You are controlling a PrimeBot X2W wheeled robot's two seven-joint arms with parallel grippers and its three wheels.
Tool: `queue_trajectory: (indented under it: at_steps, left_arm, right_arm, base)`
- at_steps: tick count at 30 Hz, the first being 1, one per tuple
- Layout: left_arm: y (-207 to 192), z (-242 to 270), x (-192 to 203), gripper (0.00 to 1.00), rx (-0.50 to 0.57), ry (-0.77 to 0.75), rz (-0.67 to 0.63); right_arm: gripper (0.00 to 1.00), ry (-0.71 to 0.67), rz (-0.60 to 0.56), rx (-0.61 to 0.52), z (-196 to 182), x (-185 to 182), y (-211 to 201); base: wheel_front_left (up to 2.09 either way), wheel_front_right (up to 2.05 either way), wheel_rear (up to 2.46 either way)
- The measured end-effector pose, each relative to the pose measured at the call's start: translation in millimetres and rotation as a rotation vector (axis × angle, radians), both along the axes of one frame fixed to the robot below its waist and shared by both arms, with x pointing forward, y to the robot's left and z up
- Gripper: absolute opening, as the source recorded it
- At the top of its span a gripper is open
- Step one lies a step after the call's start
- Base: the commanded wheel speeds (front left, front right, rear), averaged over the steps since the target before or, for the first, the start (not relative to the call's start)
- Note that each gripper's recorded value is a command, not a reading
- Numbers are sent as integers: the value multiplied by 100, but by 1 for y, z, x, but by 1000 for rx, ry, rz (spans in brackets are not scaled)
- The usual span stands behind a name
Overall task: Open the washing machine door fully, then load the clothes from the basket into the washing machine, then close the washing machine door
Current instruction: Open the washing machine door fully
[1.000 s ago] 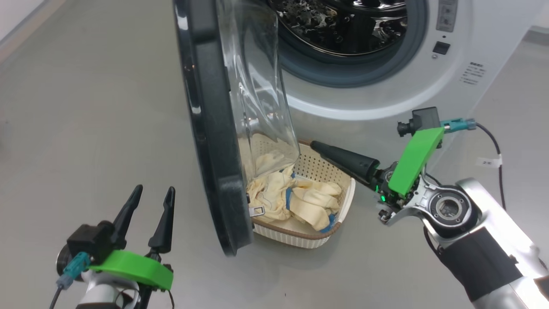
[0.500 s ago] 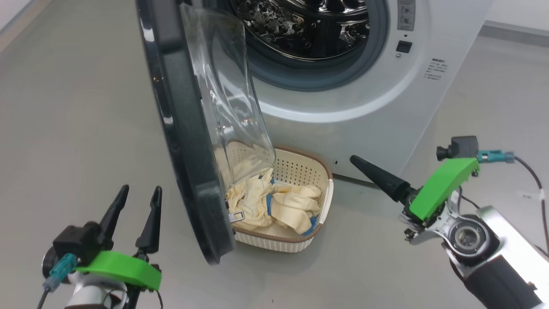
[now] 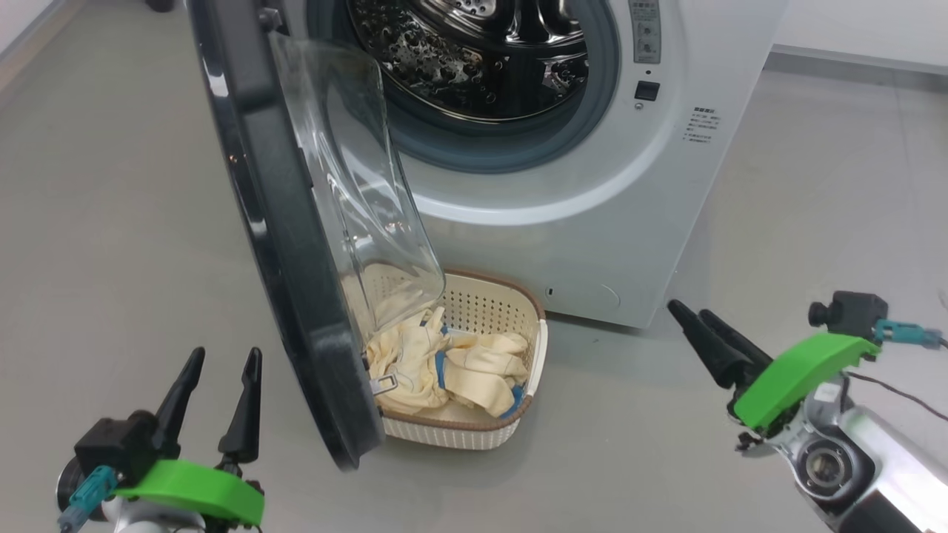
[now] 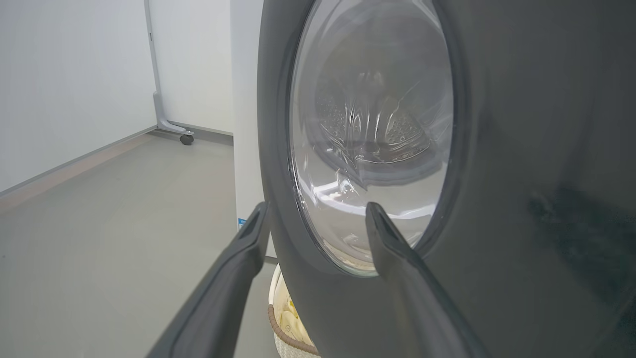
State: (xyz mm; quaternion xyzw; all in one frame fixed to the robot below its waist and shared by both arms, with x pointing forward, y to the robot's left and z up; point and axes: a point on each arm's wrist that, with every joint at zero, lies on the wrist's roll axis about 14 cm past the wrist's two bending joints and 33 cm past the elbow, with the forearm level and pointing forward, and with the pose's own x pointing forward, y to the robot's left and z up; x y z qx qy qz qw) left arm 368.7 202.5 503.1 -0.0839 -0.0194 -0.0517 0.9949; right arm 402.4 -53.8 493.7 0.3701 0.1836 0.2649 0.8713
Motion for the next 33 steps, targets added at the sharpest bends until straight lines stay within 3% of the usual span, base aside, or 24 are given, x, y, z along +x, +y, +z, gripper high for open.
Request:
queue_trajectory:
  at_steps: [14, 22, 33]
  left_arm:
    - [-4, 2, 3, 100, -2, -7, -11]
    - [-2, -1, 1, 100, -3, 2, -3]
    - [1, -1, 1, 100, -5, 0, 6]
  right_arm:
    - [100, -95, -153, -189, -28, 2, -50]
    - [100, -258, -197, -288, -4, 14, -64]
    - [100, -310, -266, -371, -10, 0, -76]
  base:
    - [0, 0, 0]
    - [0, 0, 0]
    - [0, 0, 0]
